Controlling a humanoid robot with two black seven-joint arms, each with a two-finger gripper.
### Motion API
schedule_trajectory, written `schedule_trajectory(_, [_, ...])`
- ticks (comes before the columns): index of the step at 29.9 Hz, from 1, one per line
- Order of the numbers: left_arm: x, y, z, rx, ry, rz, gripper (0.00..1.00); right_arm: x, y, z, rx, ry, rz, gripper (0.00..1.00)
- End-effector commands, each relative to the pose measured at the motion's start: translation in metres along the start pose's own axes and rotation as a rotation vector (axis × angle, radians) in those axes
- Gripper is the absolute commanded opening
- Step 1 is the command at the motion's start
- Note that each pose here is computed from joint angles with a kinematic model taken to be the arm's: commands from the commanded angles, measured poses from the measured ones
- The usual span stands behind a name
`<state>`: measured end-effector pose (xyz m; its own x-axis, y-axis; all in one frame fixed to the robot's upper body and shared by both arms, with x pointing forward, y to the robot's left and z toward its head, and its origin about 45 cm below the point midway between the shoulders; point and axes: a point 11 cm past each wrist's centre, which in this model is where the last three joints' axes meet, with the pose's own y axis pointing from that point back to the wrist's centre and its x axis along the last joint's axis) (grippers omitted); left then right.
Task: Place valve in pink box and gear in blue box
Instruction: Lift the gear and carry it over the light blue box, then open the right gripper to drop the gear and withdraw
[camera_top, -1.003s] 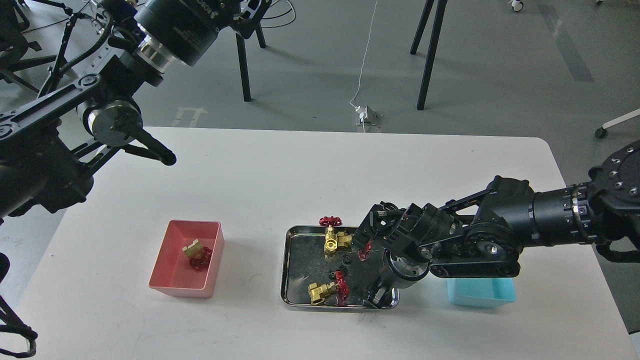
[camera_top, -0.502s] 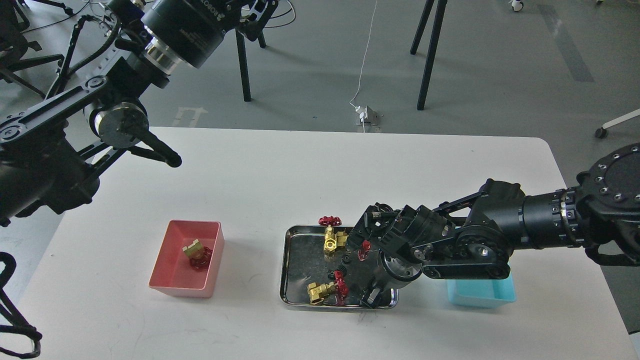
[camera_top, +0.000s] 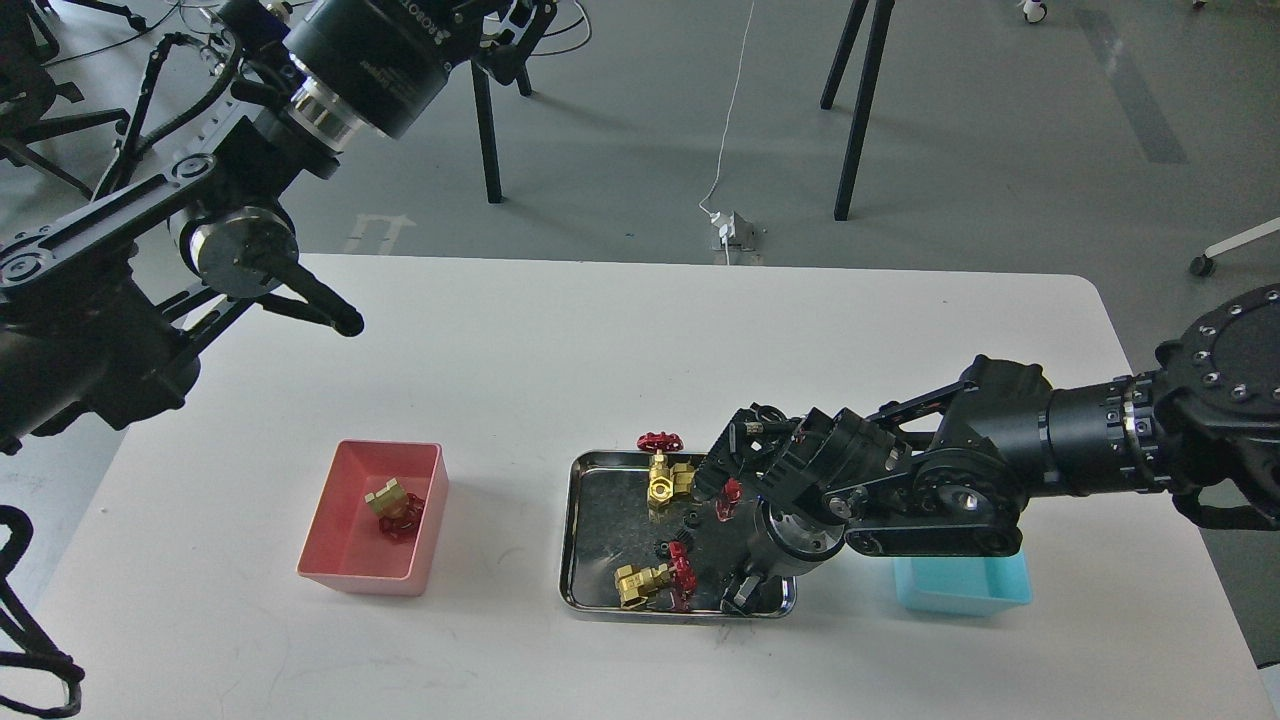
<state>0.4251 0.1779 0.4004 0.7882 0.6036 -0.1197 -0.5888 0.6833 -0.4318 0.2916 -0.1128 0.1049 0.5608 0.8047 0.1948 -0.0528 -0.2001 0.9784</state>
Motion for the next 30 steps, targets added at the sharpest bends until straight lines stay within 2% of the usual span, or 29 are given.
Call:
schedule_trajectory(1, [0.001,0.002,-0.002,0.003,0.003,0.004,0.66,0.004,0.01,0.005,-0.002,-0.011,0.018,0.01])
schedule_trajectory(8, [-0.003,0.0,-0.005,0.002,0.013,-0.003,0.66,0.008,0.095,0.066,-0.066,-0.171,0.179,0.01])
schedule_trajectory(12, [-0.007,-0.003,-0.008,-0.001,0.026,-0.011,0.66,-0.048,0.132,0.108,-0.129,-0.322,0.2,0.01])
schedule_trajectory(17, [-0.013,-0.007,-0.013,-0.003,0.044,-0.021,0.66,-0.138,0.13,0.122,-0.14,-0.51,0.129,0.01])
schedule_trajectory(19, [-0.014,-0.007,-0.015,-0.002,0.049,-0.021,0.66,-0.155,0.129,0.123,-0.139,-0.555,0.124,0.01])
schedule_trajectory(21, [-0.017,-0.008,-0.018,-0.002,0.059,-0.023,0.66,-0.155,0.128,0.123,-0.126,-0.579,0.147,0.02])
schedule_trajectory(22, [-0.018,-0.009,-0.019,-0.003,0.062,-0.025,0.66,-0.154,0.125,0.122,-0.114,-0.591,0.16,0.08])
schedule_trajectory(24, [-0.018,-0.009,-0.019,-0.003,0.062,-0.025,0.67,-0.151,0.121,0.117,-0.087,-0.613,0.183,0.28])
schedule_trajectory(25, [-0.018,-0.009,-0.019,-0.003,0.063,-0.026,0.67,-0.148,0.119,0.116,-0.078,-0.62,0.207,0.44])
schedule_trajectory(26, [-0.018,-0.009,-0.02,-0.002,0.062,-0.025,0.67,-0.146,0.118,0.116,-0.07,-0.628,0.225,0.65])
schedule_trajectory(27, [-0.018,-0.008,-0.02,0.0,0.061,-0.023,0.67,-0.146,0.117,0.115,-0.059,-0.635,0.232,0.97])
schedule_trajectory(30, [-0.017,-0.007,-0.023,0.008,0.06,-0.02,0.67,-0.143,0.118,0.114,-0.047,-0.644,0.249,0.99])
